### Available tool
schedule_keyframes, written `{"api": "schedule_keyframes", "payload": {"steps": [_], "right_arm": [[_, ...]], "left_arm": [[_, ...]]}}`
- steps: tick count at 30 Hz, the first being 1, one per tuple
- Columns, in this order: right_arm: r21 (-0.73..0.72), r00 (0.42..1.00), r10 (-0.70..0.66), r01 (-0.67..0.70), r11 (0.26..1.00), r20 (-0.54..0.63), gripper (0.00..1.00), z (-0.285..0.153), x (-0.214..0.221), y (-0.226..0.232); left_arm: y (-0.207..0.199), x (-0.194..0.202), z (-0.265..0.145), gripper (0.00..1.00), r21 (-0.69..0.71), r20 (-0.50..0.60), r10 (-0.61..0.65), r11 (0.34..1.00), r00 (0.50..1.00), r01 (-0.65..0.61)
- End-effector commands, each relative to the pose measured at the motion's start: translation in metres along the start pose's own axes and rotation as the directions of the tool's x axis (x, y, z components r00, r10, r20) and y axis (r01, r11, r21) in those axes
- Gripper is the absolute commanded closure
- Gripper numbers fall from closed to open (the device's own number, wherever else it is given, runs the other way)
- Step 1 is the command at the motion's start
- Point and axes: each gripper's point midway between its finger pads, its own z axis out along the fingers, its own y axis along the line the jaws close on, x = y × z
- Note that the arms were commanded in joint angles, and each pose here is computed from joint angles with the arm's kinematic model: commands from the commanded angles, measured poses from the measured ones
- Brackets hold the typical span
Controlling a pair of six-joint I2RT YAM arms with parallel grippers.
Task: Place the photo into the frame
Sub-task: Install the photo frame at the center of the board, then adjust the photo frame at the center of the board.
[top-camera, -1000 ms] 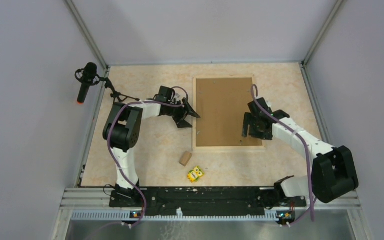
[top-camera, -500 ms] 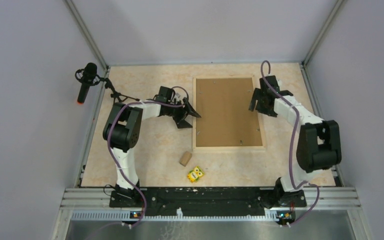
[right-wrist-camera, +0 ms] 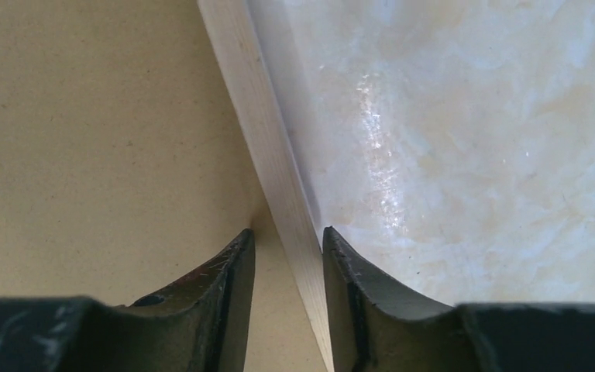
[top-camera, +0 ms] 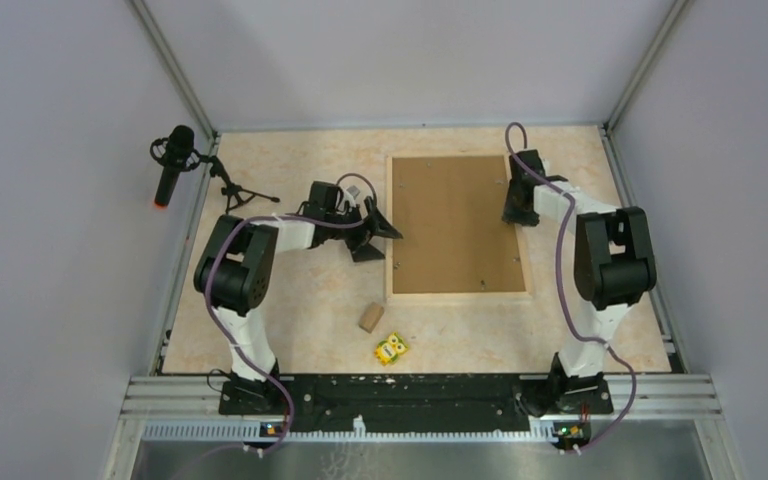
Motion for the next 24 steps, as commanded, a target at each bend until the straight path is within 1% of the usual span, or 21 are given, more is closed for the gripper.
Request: {"api": "schedule_keyframes", "payload": {"steps": [1,4,7,10,17,18,20,21,24], "right_arm": [[-0.013,0.998,0.064,-0.064,0.998,0.016,0.68,0.003,0.013,-0.004],[-0.013,0.994,0.106,-0.106,0.994,-0.007,0.76,0.006,0.031,-0.007],[-0.027,0.989,0.147,-0.148,0.989,-0.03,0.81,0.008,0.049,-0.007],[-0.043,0.986,0.158,-0.16,0.986,-0.052,0.82,0.005,0.064,-0.008],[-0.031,0.982,0.171,-0.174,0.984,-0.078,0.84,-0.012,0.087,-0.019],[-0.027,0.978,0.191,-0.194,0.981,-0.084,0.86,-0.016,0.091,-0.021],[-0.031,0.964,0.254,-0.257,0.966,-0.079,0.98,-0.027,0.096,-0.022],[-0.027,0.953,0.295,-0.297,0.954,-0.076,1.0,-0.031,0.099,-0.023],[-0.044,0.898,0.436,-0.439,0.897,-0.066,1.0,-0.037,0.105,-0.02]], "left_arm": [[-0.085,-0.011,-0.028,0.1,0.228,0.089,0.234,0.941,0.968,-0.249],[-0.102,-0.012,-0.039,0.08,0.22,0.128,0.31,0.917,0.942,-0.331],[-0.109,-0.013,-0.046,0.08,0.175,0.149,0.376,0.9,0.914,-0.399],[-0.116,-0.008,-0.047,0.07,0.163,0.146,0.411,0.887,0.9,-0.432],[-0.132,0.011,-0.045,0.08,0.24,0.1,0.424,0.868,0.9,-0.436],[-0.134,0.012,-0.046,0.08,0.246,0.101,0.423,0.867,0.901,-0.434],[-0.139,0.014,-0.05,0.08,0.256,0.112,0.43,0.858,0.896,-0.444],[-0.14,0.014,-0.051,0.08,0.257,0.115,0.432,0.857,0.894,-0.447],[-0.141,0.014,-0.051,0.08,0.254,0.121,0.438,0.854,0.891,-0.454]]}}
